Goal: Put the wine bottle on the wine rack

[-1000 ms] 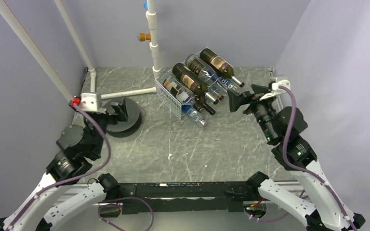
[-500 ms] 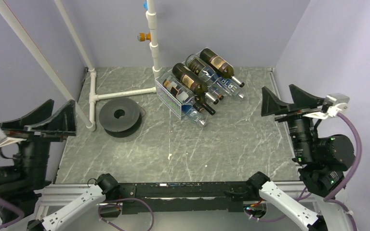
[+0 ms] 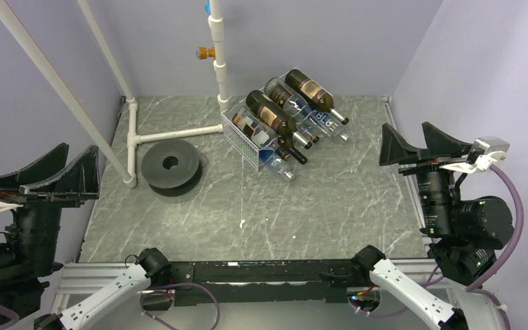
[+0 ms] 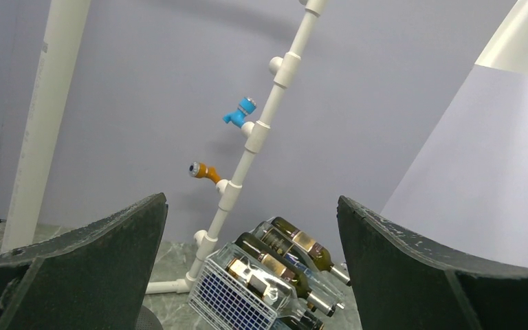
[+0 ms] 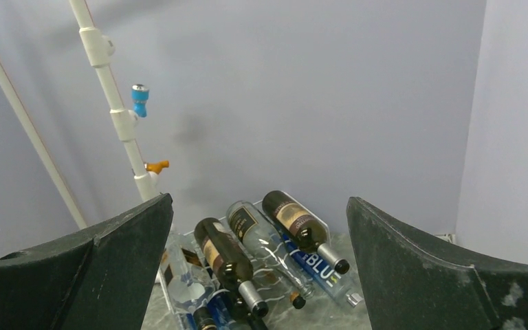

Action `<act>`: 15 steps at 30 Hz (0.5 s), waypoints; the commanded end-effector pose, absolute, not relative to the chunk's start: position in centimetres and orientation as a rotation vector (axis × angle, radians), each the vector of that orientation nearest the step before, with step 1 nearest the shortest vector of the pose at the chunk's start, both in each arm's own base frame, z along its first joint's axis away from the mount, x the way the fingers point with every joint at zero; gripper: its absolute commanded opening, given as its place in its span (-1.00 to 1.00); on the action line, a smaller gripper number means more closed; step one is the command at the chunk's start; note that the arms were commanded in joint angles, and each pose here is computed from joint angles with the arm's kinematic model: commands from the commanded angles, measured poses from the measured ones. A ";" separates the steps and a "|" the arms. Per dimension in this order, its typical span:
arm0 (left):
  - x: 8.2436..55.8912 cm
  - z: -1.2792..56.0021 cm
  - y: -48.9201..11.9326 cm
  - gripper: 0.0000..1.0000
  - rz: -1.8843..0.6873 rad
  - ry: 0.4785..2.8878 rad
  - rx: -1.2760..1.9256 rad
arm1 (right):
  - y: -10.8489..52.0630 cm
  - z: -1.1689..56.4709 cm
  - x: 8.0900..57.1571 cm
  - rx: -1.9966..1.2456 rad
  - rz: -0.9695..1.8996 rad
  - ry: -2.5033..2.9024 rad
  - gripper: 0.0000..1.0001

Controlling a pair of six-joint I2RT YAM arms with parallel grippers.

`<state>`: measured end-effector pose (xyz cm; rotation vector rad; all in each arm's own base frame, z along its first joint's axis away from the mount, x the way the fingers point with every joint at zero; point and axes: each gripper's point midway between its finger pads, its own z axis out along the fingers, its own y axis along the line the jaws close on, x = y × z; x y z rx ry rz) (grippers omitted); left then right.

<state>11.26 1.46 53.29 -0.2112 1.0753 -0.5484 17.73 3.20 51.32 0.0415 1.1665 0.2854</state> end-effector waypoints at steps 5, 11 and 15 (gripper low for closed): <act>11.0 53.3 1.6 0.99 -0.567 1.068 -0.226 | 1.6 52.5 16.6 0.087 0.270 1.134 1.00; 10.7 53.2 2.1 0.99 -0.565 1.062 -0.239 | 1.5 52.6 16.5 0.091 0.272 1.128 0.99; 10.8 53.1 2.1 0.99 -0.563 1.064 -0.243 | 1.5 52.4 16.5 0.074 0.251 1.130 1.00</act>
